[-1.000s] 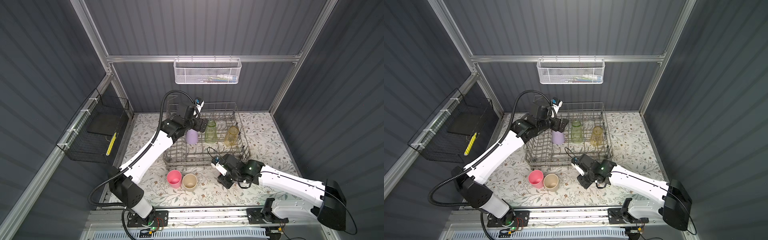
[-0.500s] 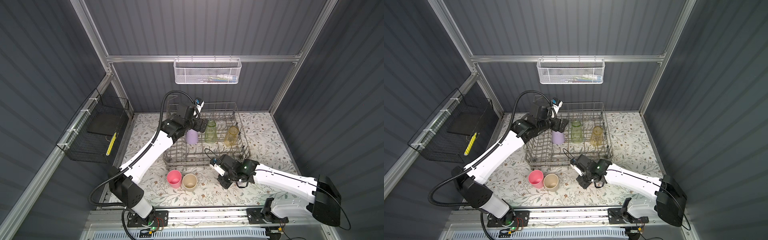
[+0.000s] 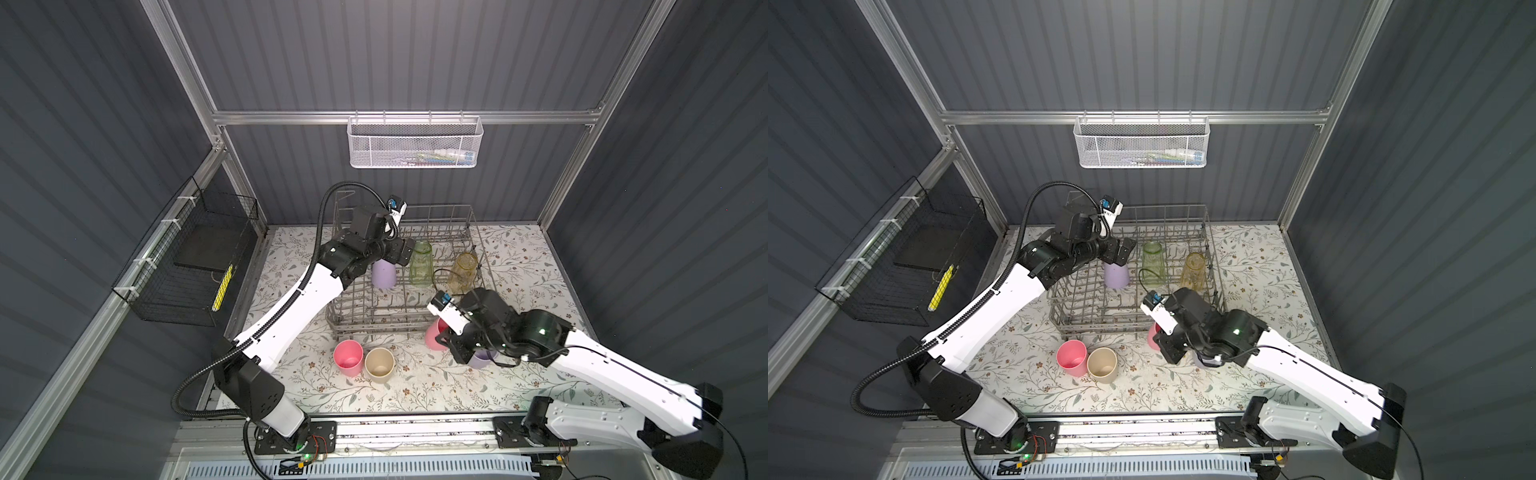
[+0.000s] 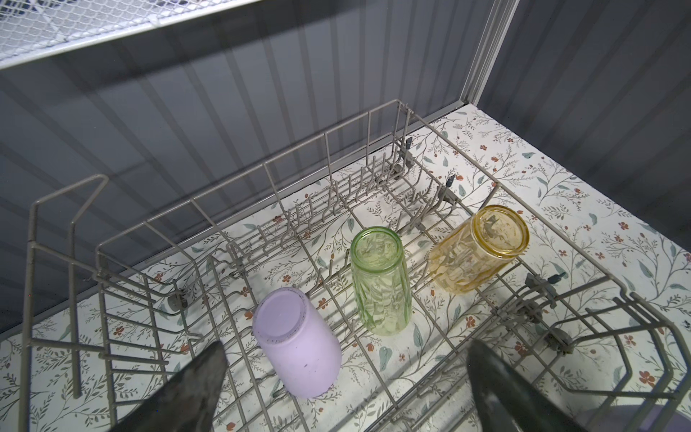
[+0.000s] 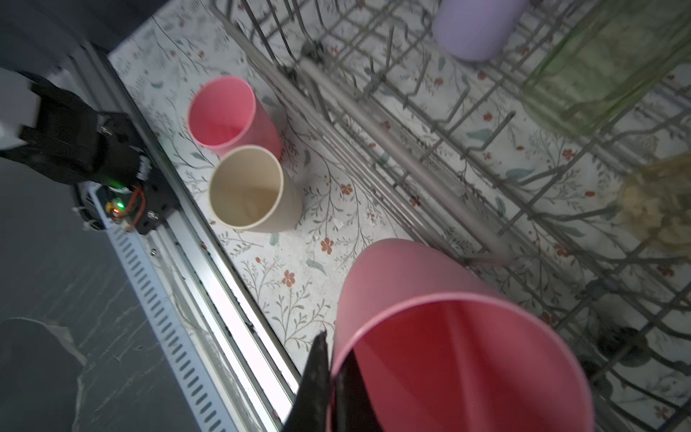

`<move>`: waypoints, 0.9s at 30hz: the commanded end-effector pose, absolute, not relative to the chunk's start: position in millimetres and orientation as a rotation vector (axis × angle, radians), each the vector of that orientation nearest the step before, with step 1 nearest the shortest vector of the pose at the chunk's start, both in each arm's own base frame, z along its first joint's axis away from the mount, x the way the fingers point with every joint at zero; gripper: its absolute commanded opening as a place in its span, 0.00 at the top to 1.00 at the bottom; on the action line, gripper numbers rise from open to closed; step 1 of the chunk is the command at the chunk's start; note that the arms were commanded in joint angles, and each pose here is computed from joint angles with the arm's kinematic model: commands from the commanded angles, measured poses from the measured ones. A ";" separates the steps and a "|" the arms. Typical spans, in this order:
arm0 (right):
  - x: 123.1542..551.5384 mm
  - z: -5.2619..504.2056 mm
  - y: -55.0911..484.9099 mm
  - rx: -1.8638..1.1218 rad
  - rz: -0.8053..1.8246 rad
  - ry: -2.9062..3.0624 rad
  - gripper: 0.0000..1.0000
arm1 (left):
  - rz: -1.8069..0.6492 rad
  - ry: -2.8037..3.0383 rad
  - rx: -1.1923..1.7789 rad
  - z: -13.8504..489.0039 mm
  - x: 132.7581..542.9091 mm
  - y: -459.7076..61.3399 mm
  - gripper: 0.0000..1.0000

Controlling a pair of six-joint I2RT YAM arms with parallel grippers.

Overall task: Load cups into a dish rack
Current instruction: Pick up the cup from the bottom-center of the table.

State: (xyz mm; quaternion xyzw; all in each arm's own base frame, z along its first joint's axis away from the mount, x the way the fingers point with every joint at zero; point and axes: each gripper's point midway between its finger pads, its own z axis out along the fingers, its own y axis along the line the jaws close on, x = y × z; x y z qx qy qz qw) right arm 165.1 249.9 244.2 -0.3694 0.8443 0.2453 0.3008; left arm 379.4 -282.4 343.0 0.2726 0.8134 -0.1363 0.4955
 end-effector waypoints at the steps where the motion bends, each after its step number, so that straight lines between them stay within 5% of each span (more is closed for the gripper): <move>1: 161.6 310.6 252.1 -0.900 0.948 2.030 1.00 | -0.404 1.902 0.658 365.0 367.9 -285.2 0.00; 8: 182.5 394.2 229.8 -0.644 1.390 1.669 1.00 | -0.712 1.787 0.703 385.1 350.1 -300.0 0.00; 15: 225.6 398.9 223.2 -0.468 1.639 1.600 1.00 | -1.114 1.657 0.775 400.7 331.2 -308.0 0.00; 27: 264.4 401.5 221.0 -0.397 1.799 1.505 1.00 | -1.427 1.583 0.946 396.2 304.7 -325.7 0.00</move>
